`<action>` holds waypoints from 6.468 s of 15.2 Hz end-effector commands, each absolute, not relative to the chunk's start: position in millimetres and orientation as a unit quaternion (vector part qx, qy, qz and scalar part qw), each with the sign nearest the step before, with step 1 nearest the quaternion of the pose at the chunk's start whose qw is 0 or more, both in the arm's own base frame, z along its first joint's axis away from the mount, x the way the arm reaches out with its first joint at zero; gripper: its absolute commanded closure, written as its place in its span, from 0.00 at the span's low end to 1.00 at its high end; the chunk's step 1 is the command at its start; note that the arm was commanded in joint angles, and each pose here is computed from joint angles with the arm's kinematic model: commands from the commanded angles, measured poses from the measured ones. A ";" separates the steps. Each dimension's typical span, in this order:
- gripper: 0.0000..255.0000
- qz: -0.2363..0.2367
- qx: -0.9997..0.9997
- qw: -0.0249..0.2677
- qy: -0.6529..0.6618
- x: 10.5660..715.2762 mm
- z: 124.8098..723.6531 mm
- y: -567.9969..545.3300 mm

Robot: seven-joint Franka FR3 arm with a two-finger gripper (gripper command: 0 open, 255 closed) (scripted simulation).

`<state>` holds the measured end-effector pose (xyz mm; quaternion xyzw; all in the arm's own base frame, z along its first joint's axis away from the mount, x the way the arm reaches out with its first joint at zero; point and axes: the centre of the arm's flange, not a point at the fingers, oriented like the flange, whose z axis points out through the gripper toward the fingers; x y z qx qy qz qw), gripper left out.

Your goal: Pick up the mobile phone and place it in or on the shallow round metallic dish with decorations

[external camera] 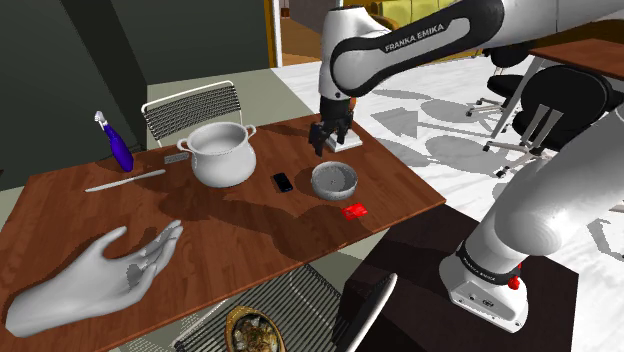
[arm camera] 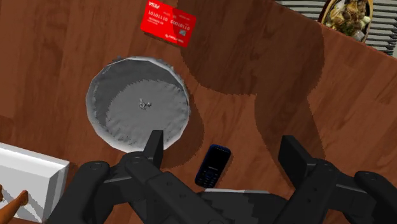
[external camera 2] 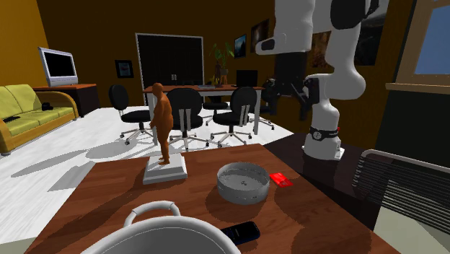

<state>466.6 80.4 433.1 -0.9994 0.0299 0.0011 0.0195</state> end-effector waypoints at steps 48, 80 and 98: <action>1.00 0.026 -0.986 0.016 0.161 671.1 195.0 101.0; 1.00 0.026 -0.986 0.016 0.161 573.1 310.8 12.8; 1.00 0.026 -0.986 0.016 0.161 520.4 244.5 -34.5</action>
